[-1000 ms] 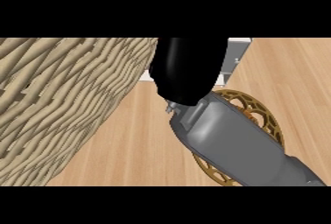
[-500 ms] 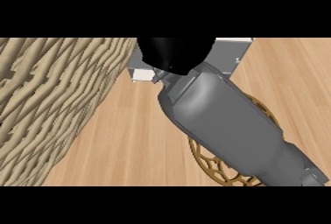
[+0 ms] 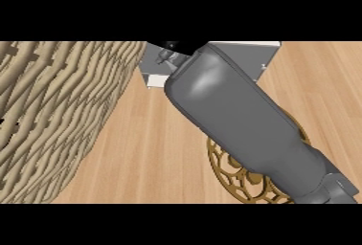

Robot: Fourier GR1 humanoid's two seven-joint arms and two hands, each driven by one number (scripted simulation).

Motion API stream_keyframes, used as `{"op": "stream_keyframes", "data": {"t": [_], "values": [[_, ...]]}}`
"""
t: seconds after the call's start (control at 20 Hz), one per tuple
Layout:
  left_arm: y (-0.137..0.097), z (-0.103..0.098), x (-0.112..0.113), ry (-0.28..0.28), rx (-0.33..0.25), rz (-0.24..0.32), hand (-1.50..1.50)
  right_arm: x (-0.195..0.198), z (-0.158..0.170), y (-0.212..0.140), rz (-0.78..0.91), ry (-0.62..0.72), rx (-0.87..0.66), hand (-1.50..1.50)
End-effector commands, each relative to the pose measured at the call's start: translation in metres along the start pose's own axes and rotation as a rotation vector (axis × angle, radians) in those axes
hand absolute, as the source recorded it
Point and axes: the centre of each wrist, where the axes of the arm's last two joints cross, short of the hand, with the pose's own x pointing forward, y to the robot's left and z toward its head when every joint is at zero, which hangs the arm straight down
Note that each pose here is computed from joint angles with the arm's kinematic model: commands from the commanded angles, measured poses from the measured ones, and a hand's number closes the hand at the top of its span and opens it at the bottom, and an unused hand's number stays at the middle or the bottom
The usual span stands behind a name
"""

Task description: Pick the can from the placemat and place it in the tiered shelf

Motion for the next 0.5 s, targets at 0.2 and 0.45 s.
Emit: {"op": "stream_keyframes", "data": {"t": [0.2,0.45], "values": [[-0.016,0.011,-0.066,0.055,-0.148,-0.236,0.0,0.011,-0.016,0.012,-0.026,0.118,-0.047,1.5],[-0.016,0.008,-0.062,0.032,-0.16,-0.233,0.0,-0.008,-0.025,0.013,-0.294,0.177,-0.098,1.5]]}}
